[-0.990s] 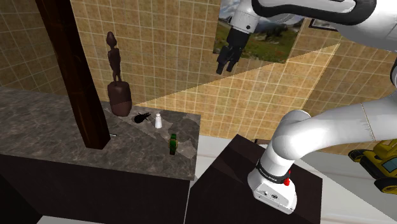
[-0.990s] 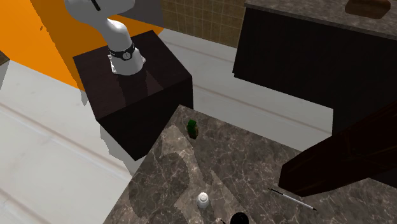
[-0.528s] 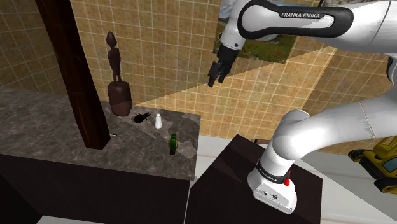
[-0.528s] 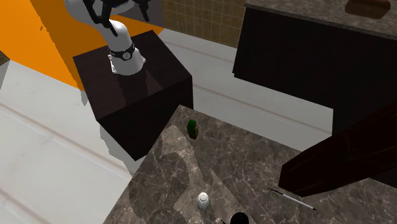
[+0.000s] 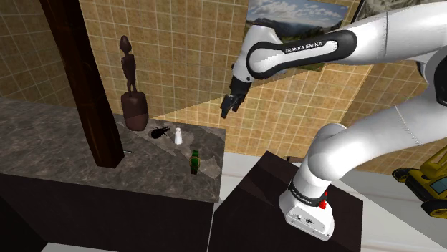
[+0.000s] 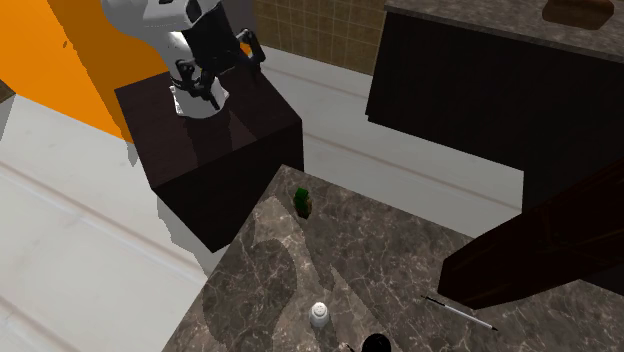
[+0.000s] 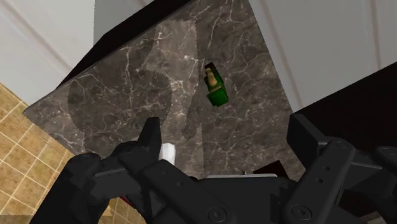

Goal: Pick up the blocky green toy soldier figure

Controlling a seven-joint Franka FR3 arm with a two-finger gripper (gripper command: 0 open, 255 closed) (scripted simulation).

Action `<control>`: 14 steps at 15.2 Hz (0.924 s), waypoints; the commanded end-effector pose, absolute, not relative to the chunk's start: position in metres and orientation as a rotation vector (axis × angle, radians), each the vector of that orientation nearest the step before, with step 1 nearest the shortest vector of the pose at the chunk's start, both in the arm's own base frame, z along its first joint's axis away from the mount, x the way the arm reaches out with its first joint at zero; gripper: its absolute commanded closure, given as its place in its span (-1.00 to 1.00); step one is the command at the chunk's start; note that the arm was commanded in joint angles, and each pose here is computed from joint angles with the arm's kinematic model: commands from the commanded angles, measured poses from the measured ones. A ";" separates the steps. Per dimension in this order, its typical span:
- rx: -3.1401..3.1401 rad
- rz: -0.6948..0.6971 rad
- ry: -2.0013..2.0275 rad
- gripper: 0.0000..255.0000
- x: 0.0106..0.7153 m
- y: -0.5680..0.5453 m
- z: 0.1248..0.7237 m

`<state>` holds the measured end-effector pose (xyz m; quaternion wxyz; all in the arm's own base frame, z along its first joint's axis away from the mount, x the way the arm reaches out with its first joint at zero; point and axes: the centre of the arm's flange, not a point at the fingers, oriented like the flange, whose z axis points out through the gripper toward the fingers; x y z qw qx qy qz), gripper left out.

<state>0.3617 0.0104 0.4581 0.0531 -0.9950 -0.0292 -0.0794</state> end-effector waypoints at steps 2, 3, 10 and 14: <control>-3.026 -0.252 -0.109 -1.00 0.374 0.020 0.420; -3.026 -0.255 -0.116 -1.00 0.378 0.022 0.408; -3.029 -0.270 -0.162 -1.00 0.410 0.040 0.323; -3.030 -0.279 -0.189 -1.00 0.428 0.050 0.274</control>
